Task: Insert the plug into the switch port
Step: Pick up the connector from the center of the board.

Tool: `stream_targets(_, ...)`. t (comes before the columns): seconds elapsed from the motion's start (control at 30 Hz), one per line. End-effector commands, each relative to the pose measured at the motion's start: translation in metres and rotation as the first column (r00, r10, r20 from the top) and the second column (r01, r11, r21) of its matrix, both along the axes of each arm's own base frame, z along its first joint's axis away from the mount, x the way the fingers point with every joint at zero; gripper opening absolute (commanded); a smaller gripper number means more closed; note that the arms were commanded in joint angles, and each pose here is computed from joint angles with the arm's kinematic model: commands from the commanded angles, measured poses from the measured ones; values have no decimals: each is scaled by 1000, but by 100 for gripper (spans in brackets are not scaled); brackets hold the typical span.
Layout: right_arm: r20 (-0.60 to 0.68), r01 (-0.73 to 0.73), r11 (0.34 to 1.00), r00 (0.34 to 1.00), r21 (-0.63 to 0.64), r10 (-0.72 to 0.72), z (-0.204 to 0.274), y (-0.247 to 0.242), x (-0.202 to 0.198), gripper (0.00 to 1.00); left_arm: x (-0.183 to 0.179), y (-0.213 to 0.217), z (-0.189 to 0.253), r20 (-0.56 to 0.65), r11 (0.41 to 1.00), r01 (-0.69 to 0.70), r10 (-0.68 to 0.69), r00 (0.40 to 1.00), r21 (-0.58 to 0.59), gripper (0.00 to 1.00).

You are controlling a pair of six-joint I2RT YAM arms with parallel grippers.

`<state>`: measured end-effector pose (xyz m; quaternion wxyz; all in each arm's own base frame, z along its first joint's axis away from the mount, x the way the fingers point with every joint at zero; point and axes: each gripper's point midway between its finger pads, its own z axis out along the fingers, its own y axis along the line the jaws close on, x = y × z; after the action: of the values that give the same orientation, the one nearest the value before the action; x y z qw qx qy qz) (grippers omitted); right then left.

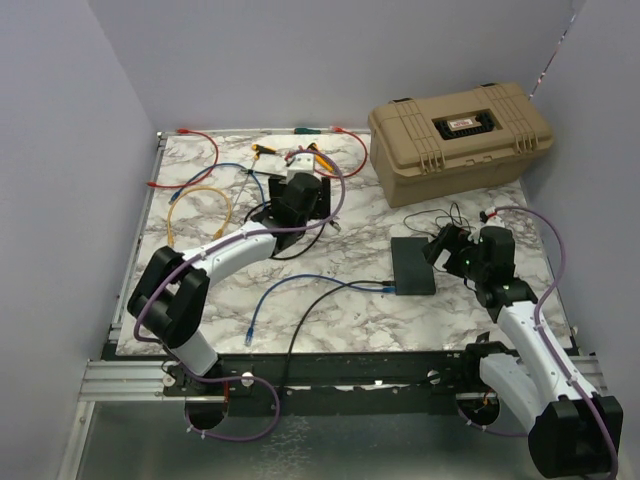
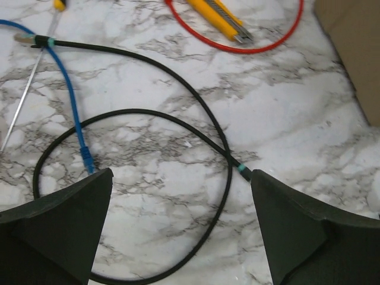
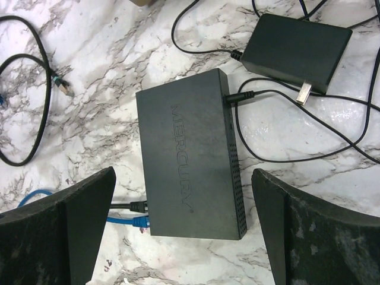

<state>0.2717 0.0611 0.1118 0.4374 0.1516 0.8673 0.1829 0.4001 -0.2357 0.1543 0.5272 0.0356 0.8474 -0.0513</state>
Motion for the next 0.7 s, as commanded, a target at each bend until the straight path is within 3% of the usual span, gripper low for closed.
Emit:
stream_targets(0.0, 33, -37, 999, 999, -2, 37, 1, 5, -2, 100, 17, 47, -13, -56, 986, -153, 150, 987, -68, 99)
stream_targets(0.4, 79, -46, 999, 996, -7, 46, 10, 5, 3, 100, 54, 175, -56, -280, 974, -219, 228, 933, 63, 86)
stream_targets(0.67, 61, 0, 1000, 998, -18, 1, 6, -2, 1, 100, 57, 231, -99, -397, 958, -224, 278, 875, 177, 55)
